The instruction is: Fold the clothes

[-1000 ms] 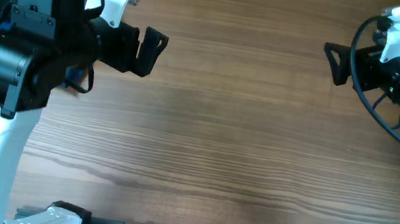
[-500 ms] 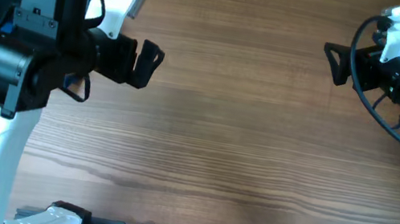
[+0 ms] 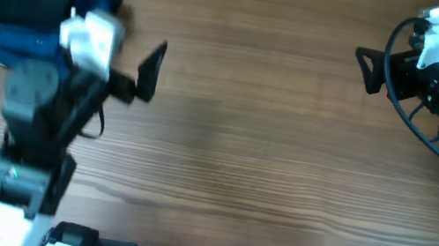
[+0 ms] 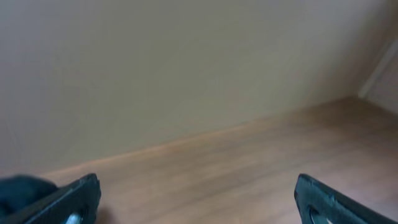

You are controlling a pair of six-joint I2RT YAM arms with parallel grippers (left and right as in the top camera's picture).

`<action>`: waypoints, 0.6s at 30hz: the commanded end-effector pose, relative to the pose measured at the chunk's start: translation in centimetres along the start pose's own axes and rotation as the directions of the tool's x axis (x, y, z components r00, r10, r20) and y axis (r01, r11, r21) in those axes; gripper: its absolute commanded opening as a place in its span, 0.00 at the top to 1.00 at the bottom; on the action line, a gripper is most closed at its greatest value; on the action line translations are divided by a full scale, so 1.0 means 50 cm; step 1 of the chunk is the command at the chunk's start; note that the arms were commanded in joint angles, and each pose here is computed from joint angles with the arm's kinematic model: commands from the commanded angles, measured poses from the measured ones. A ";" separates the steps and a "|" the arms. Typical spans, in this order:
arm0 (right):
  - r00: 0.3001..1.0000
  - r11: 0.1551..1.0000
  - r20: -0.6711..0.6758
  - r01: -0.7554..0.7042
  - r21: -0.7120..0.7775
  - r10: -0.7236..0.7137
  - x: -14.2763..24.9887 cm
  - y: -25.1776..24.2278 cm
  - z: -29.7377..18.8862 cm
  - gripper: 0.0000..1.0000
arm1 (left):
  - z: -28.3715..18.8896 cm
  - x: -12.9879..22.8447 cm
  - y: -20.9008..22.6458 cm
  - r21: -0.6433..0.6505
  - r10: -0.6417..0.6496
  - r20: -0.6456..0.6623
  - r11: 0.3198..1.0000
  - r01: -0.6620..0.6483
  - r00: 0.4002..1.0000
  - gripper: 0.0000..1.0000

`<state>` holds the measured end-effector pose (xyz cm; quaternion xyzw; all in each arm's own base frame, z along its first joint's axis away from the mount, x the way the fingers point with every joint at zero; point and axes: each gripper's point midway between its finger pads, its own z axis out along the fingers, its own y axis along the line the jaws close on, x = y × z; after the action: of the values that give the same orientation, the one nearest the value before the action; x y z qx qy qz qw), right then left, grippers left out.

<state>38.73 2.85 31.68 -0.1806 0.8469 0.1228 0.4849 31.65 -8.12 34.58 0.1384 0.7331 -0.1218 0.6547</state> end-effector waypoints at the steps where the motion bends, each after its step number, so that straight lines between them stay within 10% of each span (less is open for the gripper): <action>1: 1.000 1.000 0.002 0.025 0.002 -0.025 -0.006 -0.002 0.004 0.00 | -0.044 0.093 0.001 -0.014 -0.028 0.037 0.999 0.028 0.999 0.00; 18: 1.000 1.000 0.002 0.024 0.003 -0.024 -0.006 -0.002 0.004 0.00 | -0.127 0.290 0.053 -0.164 -0.055 0.143 0.983 0.079 0.988 0.00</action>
<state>38.75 2.85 31.67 -0.1805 0.8468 0.1231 0.4849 25.62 -3.35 21.75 0.0651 0.7039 -0.0889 0.7017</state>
